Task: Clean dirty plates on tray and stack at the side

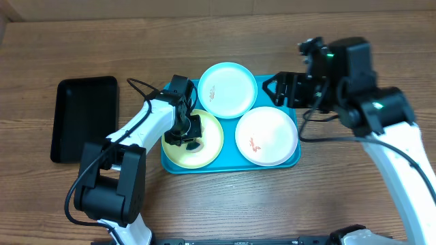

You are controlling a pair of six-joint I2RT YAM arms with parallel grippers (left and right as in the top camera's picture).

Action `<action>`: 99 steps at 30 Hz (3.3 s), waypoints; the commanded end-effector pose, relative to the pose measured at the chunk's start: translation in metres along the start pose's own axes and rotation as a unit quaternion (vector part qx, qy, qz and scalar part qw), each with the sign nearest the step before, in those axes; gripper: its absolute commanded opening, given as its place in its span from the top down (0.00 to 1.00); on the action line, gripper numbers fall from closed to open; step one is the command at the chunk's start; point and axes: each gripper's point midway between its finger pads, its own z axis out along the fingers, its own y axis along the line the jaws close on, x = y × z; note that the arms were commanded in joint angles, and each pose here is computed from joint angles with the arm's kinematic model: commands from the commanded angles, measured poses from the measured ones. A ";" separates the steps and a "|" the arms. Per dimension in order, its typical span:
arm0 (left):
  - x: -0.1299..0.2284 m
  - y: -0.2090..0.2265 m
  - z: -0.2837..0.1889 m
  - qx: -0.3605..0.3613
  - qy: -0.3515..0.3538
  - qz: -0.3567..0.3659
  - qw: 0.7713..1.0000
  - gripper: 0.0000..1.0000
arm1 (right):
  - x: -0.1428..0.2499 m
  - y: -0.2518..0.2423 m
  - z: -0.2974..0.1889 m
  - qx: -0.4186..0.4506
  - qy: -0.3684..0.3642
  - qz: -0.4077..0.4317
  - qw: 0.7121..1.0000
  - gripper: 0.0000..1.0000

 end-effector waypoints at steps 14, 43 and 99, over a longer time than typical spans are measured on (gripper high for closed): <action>-0.003 0.005 -0.003 -0.015 -0.007 -0.006 1.000 0.96 | 0.083 -0.007 0.178 0.138 0.131 0.040 0.981 0.53; 0.000 0.003 -0.003 -0.009 0.000 -0.006 1.000 0.96 | 0.150 -0.030 0.242 0.169 0.205 0.063 0.962 0.82; -0.020 0.047 0.010 -0.155 -0.025 -0.021 0.987 0.96 | 0.153 -0.032 0.239 0.177 0.210 0.075 0.958 0.96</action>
